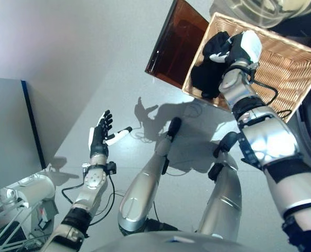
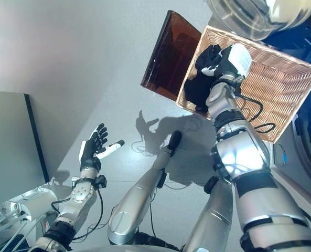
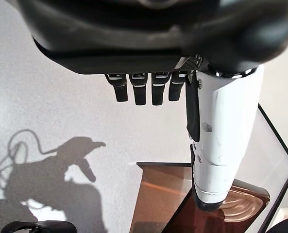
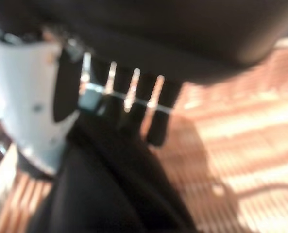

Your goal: Pick up the clothes and place them into the washing machine

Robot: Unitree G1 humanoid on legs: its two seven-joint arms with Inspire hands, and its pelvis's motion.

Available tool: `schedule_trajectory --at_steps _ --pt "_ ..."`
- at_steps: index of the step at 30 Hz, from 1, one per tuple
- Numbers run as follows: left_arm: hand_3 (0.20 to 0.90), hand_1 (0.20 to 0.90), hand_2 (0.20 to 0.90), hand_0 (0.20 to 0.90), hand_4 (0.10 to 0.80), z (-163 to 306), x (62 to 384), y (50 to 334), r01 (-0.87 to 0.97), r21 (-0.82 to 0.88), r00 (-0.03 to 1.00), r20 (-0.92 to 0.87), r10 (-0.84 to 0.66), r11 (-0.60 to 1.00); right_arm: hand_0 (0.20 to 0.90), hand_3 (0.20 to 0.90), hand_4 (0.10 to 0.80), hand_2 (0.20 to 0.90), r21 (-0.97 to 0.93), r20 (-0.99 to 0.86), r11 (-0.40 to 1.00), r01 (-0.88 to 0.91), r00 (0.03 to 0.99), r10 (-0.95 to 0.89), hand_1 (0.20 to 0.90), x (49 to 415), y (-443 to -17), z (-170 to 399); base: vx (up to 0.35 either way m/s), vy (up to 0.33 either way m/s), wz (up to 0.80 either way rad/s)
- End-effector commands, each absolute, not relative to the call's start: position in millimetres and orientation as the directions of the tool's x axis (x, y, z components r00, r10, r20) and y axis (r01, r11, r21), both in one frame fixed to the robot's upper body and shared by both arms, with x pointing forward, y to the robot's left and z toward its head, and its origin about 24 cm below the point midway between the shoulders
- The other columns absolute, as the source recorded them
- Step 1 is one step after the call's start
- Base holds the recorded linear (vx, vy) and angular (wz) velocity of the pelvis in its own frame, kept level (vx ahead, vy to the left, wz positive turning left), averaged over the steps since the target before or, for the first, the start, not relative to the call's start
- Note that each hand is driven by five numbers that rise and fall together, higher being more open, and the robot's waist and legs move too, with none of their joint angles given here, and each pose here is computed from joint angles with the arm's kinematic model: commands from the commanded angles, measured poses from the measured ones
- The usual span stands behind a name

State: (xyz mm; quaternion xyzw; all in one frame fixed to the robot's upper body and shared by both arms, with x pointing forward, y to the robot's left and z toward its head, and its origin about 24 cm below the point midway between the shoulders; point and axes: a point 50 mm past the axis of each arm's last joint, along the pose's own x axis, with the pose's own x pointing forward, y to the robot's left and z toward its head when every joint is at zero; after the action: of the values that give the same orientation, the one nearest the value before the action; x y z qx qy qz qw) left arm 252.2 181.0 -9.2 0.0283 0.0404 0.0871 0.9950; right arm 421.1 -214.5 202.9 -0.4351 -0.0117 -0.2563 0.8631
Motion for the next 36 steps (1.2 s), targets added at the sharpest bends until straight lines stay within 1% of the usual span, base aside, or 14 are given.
schedule_trajectory --at_steps 1,5,13,19,24,25,29,30,31,33,35,36 --pt "0.900 0.900 0.900 0.900 0.800 -3 243 194 -0.177 0.088 0.983 -0.027 0.180 0.980 0.200 0.200 0.300 0.200 -0.709 0.423 0.436 0.555 0.829 -0.366 0.200 424 -201 246 0.002 -0.013 -0.04" --pt "0.900 0.900 0.900 0.900 0.800 -8 240 195 -0.175 0.091 0.982 -0.050 0.180 0.980 0.200 0.200 0.300 0.200 -0.683 0.419 0.464 0.564 0.823 -0.384 0.200 423 -202 243 -0.002 -0.011 -0.09" --pt "0.900 0.900 0.900 0.900 0.800 -20 234 199 -0.202 0.104 0.971 -0.108 0.213 0.974 0.200 0.200 0.300 0.200 -0.586 0.395 0.594 0.551 0.834 -0.385 0.200 423 -191 230 0.013 -0.006 -0.13" --pt "0.900 0.900 0.900 0.900 0.800 -26 230 201 -0.201 0.113 0.968 -0.131 0.216 0.973 0.200 0.200 0.300 0.200 -0.574 0.388 0.610 0.547 0.837 -0.386 0.200 422 -189 222 0.007 -0.017 -0.09" --pt "0.900 0.900 0.900 0.900 0.800 -28 228 200 -0.194 0.117 0.967 -0.141 0.210 0.974 0.200 0.200 0.300 0.200 -0.599 0.373 0.590 0.540 0.841 -0.391 0.200 423 -190 219 0.000 -0.003 -0.01" --pt "0.900 0.900 0.900 0.900 0.800 -28 228 201 -0.194 0.117 0.968 -0.141 0.209 0.974 0.900 0.900 0.800 0.900 -0.610 0.370 0.584 0.535 0.845 -0.387 0.900 423 -191 218 0.001 -0.022 0.03" --pt "0.900 0.900 0.900 0.900 0.800 -26 229 199 -0.180 0.118 0.972 -0.133 0.195 0.977 0.900 0.900 0.800 0.900 -0.608 0.360 0.582 0.540 0.841 -0.404 0.900 423 -195 219 0.002 -0.009 0.05" --pt "0.900 0.900 0.900 0.900 0.800 -25 229 201 -0.185 0.121 0.971 -0.129 0.200 0.975 0.900 0.900 0.800 0.900 -0.580 0.351 0.614 0.535 0.844 -0.405 0.900 423 -193 219 0.000 0.000 0.00" --pt "0.900 0.900 0.900 0.900 0.800 -25 229 201 -0.185 0.121 0.971 -0.129 0.200 0.975 0.900 0.900 0.800 0.900 -0.580 0.351 0.614 0.535 0.844 -0.405 0.900 423 -193 219 0.007 -0.007 0.04" --pt "0.900 0.900 0.900 0.900 0.800 -26 229 203 -0.199 0.128 0.968 -0.132 0.215 0.972 0.900 0.900 0.800 0.900 -0.505 0.317 0.684 0.526 0.850 -0.420 0.900 423 -189 214 0.000 0.000 0.00" --pt "0.900 0.900 0.900 0.900 0.800 -26 229 203 -0.199 0.128 0.968 -0.132 0.215 0.972 0.900 0.900 0.800 0.900 -0.505 0.317 0.684 0.526 0.850 -0.420 0.900 423 -189 214 0.000 0.000 0.00" --pt "0.900 0.900 0.900 0.900 0.800 -25 229 204 -0.205 0.128 0.967 -0.130 0.221 0.970 0.900 0.900 0.800 0.900 -0.465 0.299 0.720 0.516 0.857 -0.420 0.900 423 -184 211 0.000 0.000 0.00"
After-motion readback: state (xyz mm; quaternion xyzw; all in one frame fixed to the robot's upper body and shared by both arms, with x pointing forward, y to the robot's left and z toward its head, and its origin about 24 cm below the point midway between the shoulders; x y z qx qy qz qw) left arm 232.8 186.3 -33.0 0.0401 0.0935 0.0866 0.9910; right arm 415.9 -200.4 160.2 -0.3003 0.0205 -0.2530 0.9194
